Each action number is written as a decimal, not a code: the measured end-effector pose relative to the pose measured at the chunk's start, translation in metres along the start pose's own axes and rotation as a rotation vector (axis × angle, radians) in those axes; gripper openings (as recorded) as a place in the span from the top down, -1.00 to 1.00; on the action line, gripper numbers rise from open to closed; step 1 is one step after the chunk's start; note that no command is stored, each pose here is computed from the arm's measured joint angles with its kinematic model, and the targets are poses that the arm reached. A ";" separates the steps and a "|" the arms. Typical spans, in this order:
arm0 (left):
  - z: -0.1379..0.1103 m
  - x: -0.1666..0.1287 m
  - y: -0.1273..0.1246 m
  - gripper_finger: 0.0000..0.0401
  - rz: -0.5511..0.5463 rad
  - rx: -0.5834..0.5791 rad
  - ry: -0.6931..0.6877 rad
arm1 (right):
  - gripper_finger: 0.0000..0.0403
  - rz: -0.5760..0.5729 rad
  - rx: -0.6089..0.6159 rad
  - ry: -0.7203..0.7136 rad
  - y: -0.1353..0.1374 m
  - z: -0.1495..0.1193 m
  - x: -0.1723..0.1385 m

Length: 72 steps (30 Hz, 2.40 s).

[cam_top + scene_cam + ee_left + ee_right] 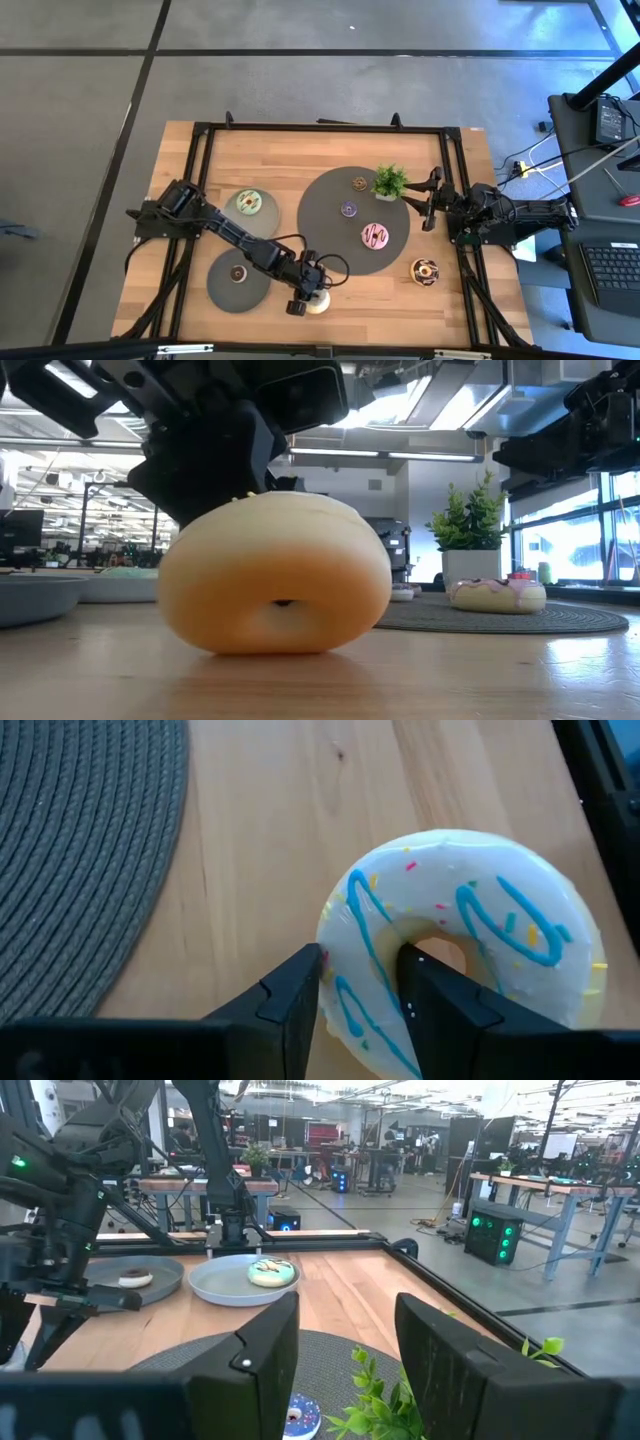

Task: Pick & Place donuts
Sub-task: Put the big white donut on the light gray plate

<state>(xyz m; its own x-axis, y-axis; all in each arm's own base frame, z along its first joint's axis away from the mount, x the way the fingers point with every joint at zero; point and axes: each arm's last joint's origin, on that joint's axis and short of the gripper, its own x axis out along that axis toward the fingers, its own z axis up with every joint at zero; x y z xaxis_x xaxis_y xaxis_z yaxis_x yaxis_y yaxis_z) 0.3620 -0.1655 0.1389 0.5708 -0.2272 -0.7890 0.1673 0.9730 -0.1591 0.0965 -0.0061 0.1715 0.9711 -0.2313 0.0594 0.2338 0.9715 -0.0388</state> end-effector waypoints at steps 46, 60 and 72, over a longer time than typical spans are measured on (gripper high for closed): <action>-0.072 -0.128 0.057 0.97 1.013 -0.395 0.362 | 0.16 0.000 -0.034 -0.001 0.000 0.000 0.000; -0.085 -0.110 0.066 0.96 0.939 -0.512 0.321 | 0.16 0.000 -0.034 -0.001 0.000 0.000 0.000; -0.090 -0.107 0.074 0.96 0.939 -0.566 0.325 | 0.16 0.000 -0.034 -0.001 0.000 0.000 0.000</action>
<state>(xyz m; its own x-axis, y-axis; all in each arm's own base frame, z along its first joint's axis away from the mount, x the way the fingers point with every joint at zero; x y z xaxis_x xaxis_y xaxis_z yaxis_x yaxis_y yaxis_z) 0.2409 -0.0656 0.1586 0.0306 0.5409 -0.8405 -0.6488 0.6505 0.3949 0.0965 -0.0061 0.1716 0.9709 -0.2317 0.0605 0.2358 0.9691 -0.0723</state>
